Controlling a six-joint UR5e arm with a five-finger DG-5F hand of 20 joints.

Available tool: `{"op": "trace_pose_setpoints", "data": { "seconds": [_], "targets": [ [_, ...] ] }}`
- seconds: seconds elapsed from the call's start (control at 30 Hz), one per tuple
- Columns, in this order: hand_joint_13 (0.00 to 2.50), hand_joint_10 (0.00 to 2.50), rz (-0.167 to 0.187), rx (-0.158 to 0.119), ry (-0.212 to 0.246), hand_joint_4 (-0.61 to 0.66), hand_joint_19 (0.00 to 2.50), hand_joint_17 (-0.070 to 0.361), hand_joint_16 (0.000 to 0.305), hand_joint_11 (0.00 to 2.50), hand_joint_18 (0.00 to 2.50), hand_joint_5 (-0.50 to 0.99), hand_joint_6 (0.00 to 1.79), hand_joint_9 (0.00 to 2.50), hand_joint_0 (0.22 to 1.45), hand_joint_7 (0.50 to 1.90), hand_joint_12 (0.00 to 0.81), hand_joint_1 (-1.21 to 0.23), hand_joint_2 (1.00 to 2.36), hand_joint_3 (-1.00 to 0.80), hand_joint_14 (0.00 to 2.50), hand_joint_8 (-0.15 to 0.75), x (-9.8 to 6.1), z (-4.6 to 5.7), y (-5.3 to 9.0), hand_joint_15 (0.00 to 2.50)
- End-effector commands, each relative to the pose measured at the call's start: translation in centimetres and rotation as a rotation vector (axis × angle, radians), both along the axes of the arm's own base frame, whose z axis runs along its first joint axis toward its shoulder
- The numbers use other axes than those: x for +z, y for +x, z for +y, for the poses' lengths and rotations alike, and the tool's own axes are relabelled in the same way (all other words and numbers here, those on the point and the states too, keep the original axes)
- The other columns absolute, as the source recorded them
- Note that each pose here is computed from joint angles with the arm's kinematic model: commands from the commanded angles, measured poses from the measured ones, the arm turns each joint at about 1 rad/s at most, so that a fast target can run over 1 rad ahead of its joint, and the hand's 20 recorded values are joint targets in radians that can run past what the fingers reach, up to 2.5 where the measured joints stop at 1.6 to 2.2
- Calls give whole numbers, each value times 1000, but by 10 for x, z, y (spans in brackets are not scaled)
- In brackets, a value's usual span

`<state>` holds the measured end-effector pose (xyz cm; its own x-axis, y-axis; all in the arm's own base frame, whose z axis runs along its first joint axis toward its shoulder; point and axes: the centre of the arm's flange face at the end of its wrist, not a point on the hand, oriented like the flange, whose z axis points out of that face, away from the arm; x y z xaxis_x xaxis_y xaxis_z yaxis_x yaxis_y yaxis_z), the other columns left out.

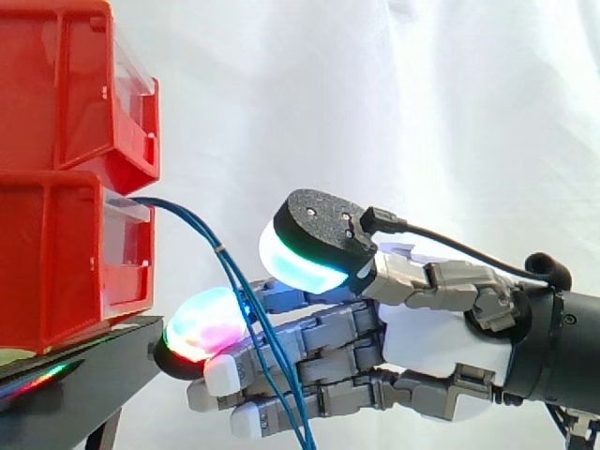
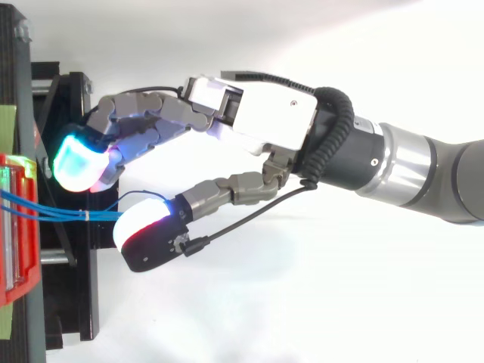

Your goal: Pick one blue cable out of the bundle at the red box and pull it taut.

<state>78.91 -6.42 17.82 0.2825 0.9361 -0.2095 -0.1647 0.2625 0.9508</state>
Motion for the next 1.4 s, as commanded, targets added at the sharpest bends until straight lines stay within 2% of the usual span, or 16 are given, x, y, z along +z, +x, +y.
{"op": "trace_pose_setpoints", "data": {
  "seconds": [0.0,0.03,0.1,0.13,0.3,0.43,0.53,0.6,0.77,0.8,1.0,1.2,1.3,1.37],
  "targets": [
    [427,10,-6,4,3,271,292,136,60,446,418,-104,502,523,568,1227,412,-786,1004,-441,6,319,-3,4,1,202],
    [426,10,-8,4,3,264,284,136,60,438,418,-103,502,522,570,1246,412,-789,1004,-442,6,320,-2,4,1,201],
    [408,10,-10,5,8,238,276,137,61,448,403,-96,500,511,573,1370,412,-805,1007,-400,6,322,-2,4,2,198],
    [406,11,-15,7,8,230,280,137,61,456,403,-99,509,510,574,1374,412,-806,1009,-385,7,323,-1,5,2,187],
    [390,10,-15,8,8,192,261,137,61,458,398,-155,709,464,583,1174,411,-821,1016,-249,6,322,-1,6,3,187],
    [383,10,-20,10,10,204,259,137,61,452,395,-167,752,455,584,1129,413,-816,1016,-230,5,324,1,7,4,181],
    [383,12,-28,12,18,211,266,139,62,453,393,-168,761,456,565,1091,416,-814,1011,-333,6,329,4,6,5,186],
    [386,12,-30,12,23,223,274,142,63,465,395,-158,743,482,538,1059,424,-797,1000,-500,5,340,6,6,6,186],
    [393,12,-30,12,23,232,277,144,64,482,397,-123,708,536,523,1085,429,-791,1000,-500,5,346,6,6,6,187],
    [417,15,-27,12,22,224,278,144,64,656,397,-119,708,661,523,1088,430,-797,1000,-500,6,357,4,6,6,199],
    [471,8,-25,16,20,199,280,145,64,1409,420,-128,631,972,521,1194,441,-799,1000,-500,7,342,4,11,6,243],
    [494,0,-21,19,22,228,291,146,65,1679,429,-119,546,990,517,1268,447,-797,1000,-500,8,330,3,13,6,263],
    [522,267,-15,21,21,216,296,145,64,1645,447,-113,559,960,523,1264,447,-802,1000,-500,10,328,3,14,6,287],
    [525,297,2,25,29,207,300,143,63,1650,451,-112,580,960,535,1255,441,-796,1000,-500,9,329,1,13,4,294]
  ]
}}
